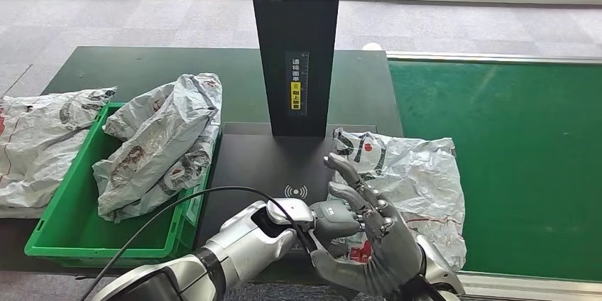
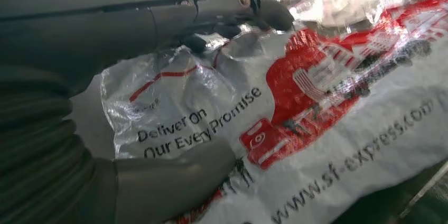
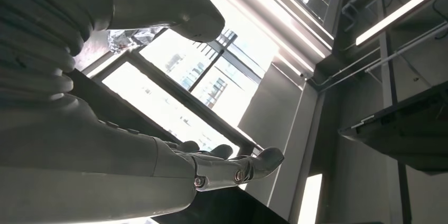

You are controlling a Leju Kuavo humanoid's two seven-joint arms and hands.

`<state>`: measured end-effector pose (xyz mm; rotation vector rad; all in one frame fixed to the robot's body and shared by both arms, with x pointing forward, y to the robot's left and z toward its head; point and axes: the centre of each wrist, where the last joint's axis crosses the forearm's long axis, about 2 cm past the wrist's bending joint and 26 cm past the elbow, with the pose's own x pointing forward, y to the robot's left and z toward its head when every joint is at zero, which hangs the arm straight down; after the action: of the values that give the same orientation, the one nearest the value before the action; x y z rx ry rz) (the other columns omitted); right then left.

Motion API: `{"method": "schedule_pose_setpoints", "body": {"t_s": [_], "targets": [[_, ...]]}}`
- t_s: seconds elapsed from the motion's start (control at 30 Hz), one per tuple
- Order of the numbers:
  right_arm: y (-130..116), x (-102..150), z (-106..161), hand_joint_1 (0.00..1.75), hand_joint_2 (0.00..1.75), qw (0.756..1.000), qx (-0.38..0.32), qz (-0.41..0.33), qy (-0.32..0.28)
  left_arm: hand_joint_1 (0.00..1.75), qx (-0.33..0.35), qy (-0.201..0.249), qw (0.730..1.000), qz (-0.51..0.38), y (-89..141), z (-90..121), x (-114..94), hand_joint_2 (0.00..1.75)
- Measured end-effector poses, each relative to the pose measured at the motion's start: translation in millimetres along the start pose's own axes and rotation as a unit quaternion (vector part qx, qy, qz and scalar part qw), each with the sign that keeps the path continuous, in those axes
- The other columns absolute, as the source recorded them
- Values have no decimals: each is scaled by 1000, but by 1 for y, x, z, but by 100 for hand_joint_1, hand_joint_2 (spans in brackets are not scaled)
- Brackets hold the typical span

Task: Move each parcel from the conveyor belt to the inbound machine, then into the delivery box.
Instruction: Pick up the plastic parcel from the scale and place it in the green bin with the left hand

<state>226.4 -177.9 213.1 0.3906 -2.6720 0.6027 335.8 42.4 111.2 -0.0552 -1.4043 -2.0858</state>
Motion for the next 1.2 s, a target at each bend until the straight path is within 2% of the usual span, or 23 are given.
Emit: {"method": "schedule_pose_setpoints", "body": {"t_s": [0.1,0.23,0.53,0.67,0.83,1.07,1.2], "targets": [[-1,0,1,0,175,1000,-10,3,2,0,-38,14,999,8,-3,1,-5,175],[1,1,3,0,175,1000,-14,3,4,172,-76,35,996,17,-5,4,-10,175],[1,1,5,0,175,1000,-13,0,6,175,-65,46,997,8,-4,6,-14,175],[2,2,8,0,175,1000,-14,5,10,175,-14,53,998,-16,-8,5,-12,175],[3,4,12,0,175,1000,-13,8,15,175,16,57,998,-27,-13,5,-12,175],[7,12,21,0,175,999,-18,24,25,175,156,89,981,-70,-21,4,-4,175],[9,15,24,0,175,999,-19,24,27,175,174,94,978,-70,-25,4,-2,175]]}}
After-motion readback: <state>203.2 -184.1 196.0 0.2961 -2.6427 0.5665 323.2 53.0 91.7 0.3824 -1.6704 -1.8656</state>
